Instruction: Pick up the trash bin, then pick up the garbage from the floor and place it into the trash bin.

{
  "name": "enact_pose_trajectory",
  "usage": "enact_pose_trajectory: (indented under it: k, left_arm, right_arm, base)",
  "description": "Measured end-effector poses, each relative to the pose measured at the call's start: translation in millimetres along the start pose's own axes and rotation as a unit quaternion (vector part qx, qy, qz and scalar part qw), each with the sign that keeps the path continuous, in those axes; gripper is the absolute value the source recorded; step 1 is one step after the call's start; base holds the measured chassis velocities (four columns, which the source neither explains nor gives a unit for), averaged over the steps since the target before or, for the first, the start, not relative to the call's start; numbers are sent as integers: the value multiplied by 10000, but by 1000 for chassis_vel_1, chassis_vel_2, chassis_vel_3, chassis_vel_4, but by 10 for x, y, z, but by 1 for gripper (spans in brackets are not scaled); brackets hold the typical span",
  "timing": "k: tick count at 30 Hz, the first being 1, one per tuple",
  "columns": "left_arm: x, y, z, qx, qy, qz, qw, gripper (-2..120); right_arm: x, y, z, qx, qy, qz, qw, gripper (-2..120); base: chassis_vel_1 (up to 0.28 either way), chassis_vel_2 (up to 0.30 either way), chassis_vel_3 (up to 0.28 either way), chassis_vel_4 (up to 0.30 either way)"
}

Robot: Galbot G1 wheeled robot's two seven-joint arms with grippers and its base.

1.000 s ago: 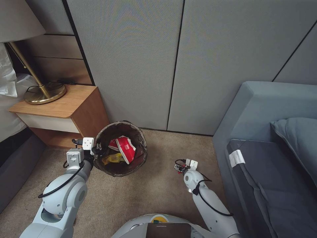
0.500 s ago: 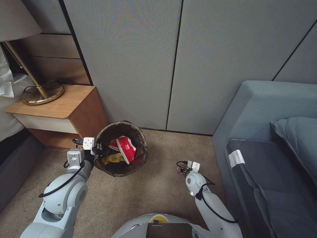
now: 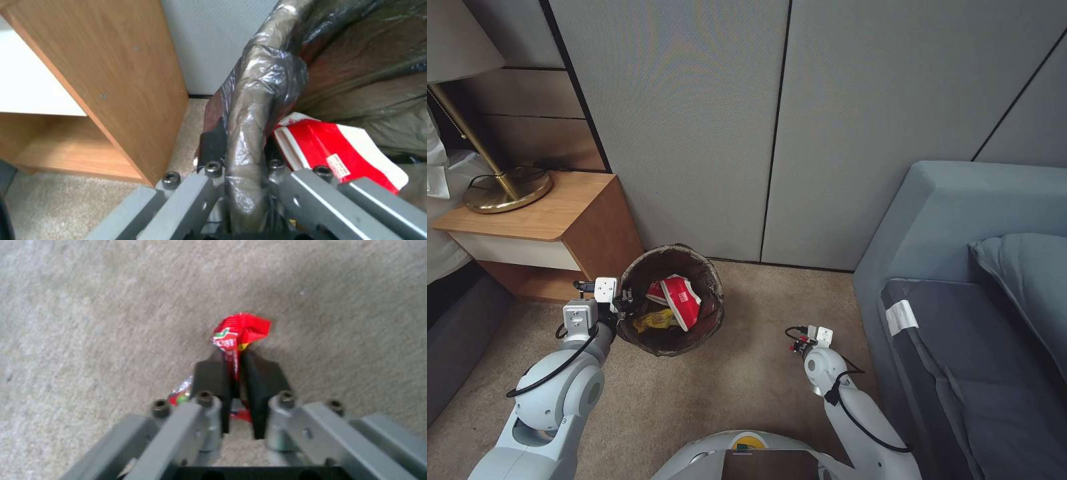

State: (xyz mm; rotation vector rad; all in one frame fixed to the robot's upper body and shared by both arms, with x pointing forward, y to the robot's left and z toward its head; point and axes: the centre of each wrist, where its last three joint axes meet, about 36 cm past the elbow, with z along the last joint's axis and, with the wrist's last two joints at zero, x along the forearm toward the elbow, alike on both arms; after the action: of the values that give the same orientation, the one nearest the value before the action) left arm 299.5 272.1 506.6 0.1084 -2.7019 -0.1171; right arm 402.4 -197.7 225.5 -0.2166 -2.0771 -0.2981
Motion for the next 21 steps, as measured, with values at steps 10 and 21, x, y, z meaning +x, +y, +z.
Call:
enact_pose_trajectory:
  k: [10,21]
  left_arm:
    - [-13,-6,4,12,4,5,10000,0]
    - [-14,-2,7,7,9,-7,10000,0]
  right_arm:
    - [92,36,-32,-42,-40,-66,10000,0]
    - [440,-12,-163,-117,-289,-185,9993,0]
  base:
    - [0,0,0,0]
    - [0,0,0,0]
